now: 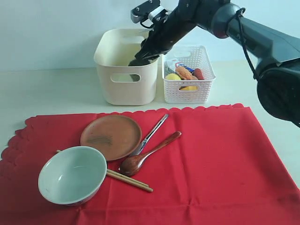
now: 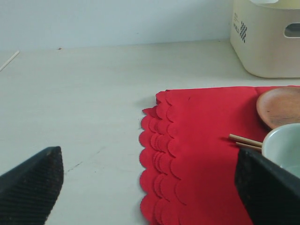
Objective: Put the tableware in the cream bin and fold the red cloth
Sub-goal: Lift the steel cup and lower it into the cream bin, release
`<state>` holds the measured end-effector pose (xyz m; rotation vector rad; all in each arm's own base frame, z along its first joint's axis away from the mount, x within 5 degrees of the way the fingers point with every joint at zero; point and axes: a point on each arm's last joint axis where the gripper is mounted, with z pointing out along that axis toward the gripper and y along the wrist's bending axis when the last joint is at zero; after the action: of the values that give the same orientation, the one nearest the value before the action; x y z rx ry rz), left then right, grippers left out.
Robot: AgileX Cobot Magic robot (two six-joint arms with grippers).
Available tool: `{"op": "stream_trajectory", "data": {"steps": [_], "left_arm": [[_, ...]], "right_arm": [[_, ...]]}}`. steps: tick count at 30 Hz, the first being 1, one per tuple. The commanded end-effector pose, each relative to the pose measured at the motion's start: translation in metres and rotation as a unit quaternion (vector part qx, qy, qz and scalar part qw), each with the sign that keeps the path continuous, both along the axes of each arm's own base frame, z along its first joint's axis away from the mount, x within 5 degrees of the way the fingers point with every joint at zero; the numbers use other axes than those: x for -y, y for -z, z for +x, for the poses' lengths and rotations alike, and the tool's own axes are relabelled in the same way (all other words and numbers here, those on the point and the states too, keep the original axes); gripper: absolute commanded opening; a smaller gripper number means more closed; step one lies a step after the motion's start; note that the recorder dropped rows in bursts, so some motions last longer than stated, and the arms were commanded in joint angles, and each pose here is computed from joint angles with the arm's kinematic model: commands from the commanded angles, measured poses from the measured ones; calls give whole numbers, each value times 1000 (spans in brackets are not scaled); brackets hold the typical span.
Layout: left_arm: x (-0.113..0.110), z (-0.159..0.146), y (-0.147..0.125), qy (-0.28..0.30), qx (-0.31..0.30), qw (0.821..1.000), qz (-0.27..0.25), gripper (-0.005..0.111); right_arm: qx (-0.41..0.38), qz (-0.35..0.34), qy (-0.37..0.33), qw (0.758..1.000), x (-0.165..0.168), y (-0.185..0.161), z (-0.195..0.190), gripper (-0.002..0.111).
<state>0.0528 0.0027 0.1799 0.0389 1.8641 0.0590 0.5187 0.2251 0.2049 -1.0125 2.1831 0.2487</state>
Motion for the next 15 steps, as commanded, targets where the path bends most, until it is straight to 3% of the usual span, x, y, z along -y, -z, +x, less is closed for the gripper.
{"op": "stream_trajectory", "data": {"steps": [1, 8, 15], "left_arm": [[0, 0, 0, -1, 6, 1000, 1, 94], [0, 0, 0, -1, 6, 1000, 1, 94], [0, 0, 0, -1, 6, 1000, 1, 94]], "right_arm": [[20, 0, 0, 1000, 1, -19, -2, 46], [21, 9, 1, 1000, 6, -63, -17, 46], [-43, 25, -12, 999, 10, -100, -45, 46]]}}
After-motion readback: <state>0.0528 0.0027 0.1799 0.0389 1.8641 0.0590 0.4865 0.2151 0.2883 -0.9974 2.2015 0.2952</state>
